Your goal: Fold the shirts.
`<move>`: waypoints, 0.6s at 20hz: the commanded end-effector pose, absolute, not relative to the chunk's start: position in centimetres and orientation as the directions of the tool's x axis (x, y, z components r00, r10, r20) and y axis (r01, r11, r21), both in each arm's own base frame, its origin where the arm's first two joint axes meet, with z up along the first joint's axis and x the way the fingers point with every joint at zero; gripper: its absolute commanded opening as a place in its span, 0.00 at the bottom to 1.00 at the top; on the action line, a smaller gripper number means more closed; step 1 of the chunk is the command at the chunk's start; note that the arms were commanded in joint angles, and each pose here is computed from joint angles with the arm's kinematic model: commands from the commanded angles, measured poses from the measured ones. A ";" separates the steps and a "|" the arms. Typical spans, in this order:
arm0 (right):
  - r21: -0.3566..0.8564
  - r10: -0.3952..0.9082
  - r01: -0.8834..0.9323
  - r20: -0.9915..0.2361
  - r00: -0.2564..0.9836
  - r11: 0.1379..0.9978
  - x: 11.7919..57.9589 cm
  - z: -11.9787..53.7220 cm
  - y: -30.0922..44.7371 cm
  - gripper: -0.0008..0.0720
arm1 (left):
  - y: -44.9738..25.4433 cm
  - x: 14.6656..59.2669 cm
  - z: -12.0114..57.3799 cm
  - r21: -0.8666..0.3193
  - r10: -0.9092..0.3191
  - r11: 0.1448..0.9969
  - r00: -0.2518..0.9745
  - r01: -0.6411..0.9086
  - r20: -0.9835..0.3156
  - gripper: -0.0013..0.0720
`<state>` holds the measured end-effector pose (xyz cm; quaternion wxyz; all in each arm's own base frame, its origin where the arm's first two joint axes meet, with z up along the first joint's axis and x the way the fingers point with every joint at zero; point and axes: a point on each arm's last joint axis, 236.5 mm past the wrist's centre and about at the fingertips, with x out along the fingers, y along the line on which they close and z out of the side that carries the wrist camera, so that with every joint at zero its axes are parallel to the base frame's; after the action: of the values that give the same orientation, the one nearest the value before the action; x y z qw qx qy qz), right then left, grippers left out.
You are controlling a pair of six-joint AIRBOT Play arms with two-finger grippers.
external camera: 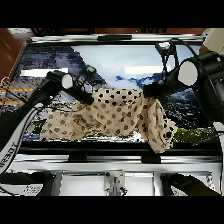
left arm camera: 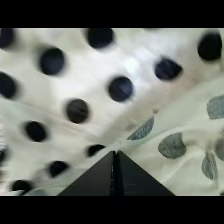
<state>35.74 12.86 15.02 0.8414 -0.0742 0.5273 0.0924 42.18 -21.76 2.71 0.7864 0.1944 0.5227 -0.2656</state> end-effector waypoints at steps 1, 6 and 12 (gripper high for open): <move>-0.066 0.059 -0.212 -0.843 0.535 0.975 36.9 19.1 11.8 0.09 | -18.2 45.6 16.1 0.200 -0.175 0.846 0.612 0.495 -0.771 0.08; 0.004 0.139 -0.167 -0.567 0.812 0.986 37.3 32.5 11.1 0.08 | -11.7 41.9 36.2 0.128 -0.174 0.960 0.889 0.249 -0.424 0.08; 0.199 0.382 -0.354 -0.129 0.915 0.914 31.3 47.3 13.2 0.08 | -11.9 29.4 50.8 -0.015 -0.350 0.937 0.937 0.350 -0.020 0.08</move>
<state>34.50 12.46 40.96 0.9737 0.0363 0.1758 0.1404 35.37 -12.34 44.94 0.9837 0.0442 0.0931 -0.1474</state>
